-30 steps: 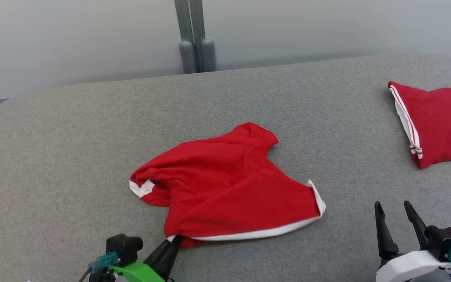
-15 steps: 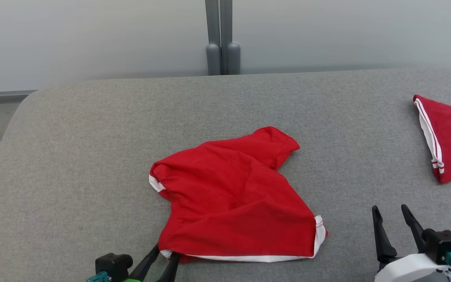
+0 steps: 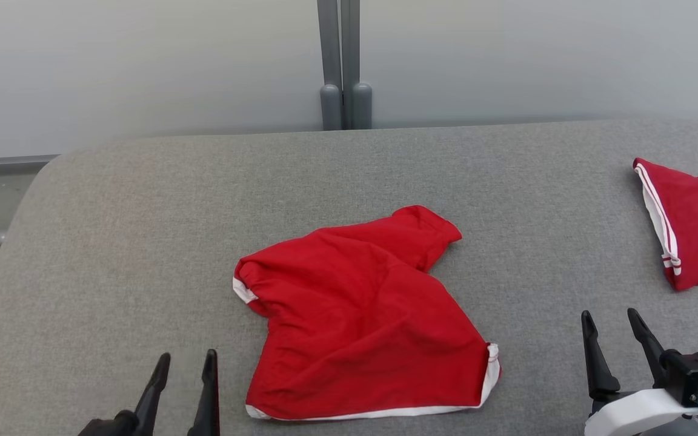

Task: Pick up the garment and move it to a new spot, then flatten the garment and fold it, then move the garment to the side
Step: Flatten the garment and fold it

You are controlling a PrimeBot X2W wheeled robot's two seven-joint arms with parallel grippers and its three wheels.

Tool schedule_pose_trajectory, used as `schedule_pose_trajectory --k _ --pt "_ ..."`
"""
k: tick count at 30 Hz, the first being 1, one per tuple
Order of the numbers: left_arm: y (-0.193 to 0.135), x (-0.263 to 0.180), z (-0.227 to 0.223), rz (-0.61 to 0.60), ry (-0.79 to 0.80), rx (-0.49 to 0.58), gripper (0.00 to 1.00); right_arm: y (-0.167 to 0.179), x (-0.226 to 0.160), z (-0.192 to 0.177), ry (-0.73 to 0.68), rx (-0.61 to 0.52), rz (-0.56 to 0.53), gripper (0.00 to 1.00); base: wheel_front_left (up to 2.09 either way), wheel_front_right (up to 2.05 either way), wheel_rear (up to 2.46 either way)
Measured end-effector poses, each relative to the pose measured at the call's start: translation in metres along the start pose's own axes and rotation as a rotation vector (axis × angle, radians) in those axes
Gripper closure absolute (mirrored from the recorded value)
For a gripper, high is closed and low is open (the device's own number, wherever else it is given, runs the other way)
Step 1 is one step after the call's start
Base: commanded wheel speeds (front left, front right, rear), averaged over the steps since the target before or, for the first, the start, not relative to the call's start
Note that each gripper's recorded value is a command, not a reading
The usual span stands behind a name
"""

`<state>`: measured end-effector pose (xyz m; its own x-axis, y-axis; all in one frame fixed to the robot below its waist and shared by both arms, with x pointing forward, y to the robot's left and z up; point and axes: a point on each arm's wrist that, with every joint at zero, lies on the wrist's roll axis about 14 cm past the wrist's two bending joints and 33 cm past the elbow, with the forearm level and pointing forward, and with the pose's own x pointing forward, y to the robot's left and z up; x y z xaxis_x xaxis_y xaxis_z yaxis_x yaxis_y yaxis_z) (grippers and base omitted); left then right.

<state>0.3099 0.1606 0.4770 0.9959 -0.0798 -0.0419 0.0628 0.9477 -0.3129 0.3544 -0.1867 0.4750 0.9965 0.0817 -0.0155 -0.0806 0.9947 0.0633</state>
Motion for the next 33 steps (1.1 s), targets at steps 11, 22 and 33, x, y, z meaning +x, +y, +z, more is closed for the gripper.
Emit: schedule_pose_trajectory --k 11,22,33 --pt "0.02 -0.011 0.022 0.067 -0.102 0.087 0.0 0.002 -0.002 0.01 -0.031 -0.02 0.007 0.0 0.0 0.0 0.0" --pt "0.023 -0.013 0.013 0.061 -0.078 0.1 0.0 0.003 -0.007 0.007 -0.02 -0.03 0.01 0.0 0.0 0.0 0.0" --pt "0.007 -0.01 -0.004 0.005 -0.028 0.08 0.0 0.006 -0.008 0.006 -0.02 -0.025 0.013 0.0 0.0 0.0 0.0"
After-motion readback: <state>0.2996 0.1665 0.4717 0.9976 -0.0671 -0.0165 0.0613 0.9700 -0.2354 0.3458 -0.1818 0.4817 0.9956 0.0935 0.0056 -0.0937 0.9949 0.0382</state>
